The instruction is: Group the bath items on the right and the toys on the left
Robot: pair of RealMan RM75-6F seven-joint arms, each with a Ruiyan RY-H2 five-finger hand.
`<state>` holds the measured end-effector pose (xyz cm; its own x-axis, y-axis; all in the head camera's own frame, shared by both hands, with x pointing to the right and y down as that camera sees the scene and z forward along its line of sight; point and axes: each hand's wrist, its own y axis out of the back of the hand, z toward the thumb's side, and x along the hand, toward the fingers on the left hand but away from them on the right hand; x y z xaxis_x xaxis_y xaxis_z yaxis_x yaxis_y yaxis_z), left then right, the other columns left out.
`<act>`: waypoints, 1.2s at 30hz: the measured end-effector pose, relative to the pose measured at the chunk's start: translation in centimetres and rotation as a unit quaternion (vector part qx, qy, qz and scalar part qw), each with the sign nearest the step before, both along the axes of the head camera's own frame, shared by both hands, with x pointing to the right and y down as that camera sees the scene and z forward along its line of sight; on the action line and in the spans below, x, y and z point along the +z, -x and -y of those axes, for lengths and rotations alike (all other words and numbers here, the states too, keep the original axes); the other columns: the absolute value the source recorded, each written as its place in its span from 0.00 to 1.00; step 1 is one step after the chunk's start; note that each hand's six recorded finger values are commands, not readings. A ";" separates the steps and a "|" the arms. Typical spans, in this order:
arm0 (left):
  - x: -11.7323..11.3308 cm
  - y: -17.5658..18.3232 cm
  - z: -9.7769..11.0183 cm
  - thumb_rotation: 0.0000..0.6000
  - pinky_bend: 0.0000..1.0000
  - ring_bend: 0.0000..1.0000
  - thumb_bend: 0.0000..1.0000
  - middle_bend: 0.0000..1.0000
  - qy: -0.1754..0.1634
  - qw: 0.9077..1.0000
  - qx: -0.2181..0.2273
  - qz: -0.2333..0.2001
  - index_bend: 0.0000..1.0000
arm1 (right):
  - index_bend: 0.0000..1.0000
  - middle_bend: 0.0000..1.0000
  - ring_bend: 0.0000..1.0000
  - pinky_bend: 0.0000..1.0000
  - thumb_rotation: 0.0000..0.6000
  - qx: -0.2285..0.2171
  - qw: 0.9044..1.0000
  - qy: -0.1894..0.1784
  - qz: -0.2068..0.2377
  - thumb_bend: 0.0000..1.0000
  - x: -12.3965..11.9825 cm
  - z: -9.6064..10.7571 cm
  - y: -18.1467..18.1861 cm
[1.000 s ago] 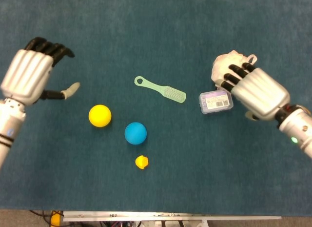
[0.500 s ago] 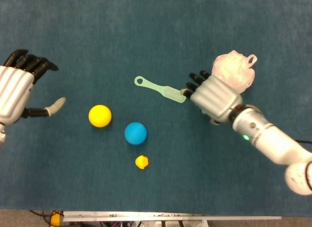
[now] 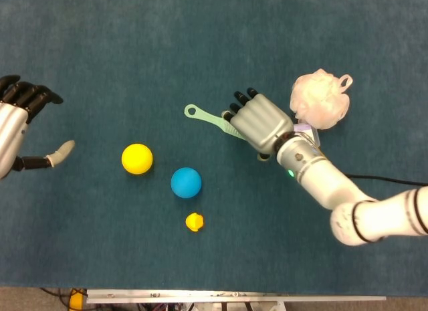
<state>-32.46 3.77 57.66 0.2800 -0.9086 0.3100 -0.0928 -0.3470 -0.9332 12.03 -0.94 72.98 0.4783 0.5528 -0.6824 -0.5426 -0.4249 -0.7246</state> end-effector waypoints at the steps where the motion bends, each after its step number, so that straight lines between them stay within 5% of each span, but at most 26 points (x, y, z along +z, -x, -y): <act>1: -0.1 0.0 0.0 0.48 0.13 0.21 0.24 0.28 0.000 1.000 0.000 -0.001 0.28 | 0.22 0.24 0.09 0.17 0.92 0.002 1.000 0.001 -0.002 0.00 0.3 0.1 0.1; 14: -0.6 0.8 -0.4 0.48 0.13 0.20 0.24 0.28 -0.001 1.000 -0.011 -0.004 0.28 | 0.22 0.24 0.09 0.17 0.92 0.016 0.999 0.023 -0.014 0.00 2.9 0.3 2.4; 36: -1.1 1.1 -0.7 0.47 0.12 0.19 0.24 0.27 -0.004 1.000 -0.013 -0.015 0.28 | 0.24 0.31 0.09 0.17 0.90 -0.016 0.998 0.026 -0.048 0.00 3.2 -0.9 2.4</act>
<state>-33.56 4.46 56.57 0.2654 -0.9177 0.2955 -0.1295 -0.3376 -0.9323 9.63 -0.01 76.16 0.4257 0.5013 -0.7533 -0.6224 -0.4421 -0.6459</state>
